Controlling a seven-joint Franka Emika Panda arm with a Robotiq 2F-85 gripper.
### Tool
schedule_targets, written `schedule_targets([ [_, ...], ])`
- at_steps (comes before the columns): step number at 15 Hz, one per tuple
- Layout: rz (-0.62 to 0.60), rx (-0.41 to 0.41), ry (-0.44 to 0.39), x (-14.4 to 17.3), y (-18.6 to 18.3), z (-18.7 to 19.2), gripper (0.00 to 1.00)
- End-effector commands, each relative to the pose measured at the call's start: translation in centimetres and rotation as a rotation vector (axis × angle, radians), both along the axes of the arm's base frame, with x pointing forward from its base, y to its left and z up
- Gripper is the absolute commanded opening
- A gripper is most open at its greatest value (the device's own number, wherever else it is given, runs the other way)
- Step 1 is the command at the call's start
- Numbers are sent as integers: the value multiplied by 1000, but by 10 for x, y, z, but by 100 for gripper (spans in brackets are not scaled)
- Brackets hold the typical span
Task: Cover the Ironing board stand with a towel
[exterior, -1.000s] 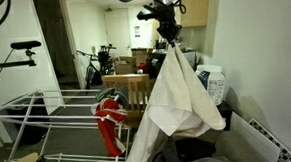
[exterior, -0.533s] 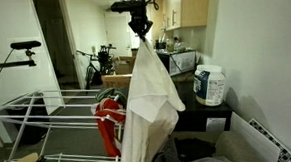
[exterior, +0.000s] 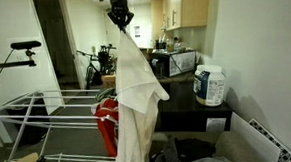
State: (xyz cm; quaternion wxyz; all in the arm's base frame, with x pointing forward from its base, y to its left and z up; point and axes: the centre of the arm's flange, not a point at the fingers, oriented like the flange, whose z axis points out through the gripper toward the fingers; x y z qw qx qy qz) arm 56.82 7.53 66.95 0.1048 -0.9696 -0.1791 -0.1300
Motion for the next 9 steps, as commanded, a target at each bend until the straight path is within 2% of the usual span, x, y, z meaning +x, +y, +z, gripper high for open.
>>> schedule_targets([
  [1,141,22,-25,-36,26,18,1],
  [9,415,-13,15,-114,134,26,1],
])
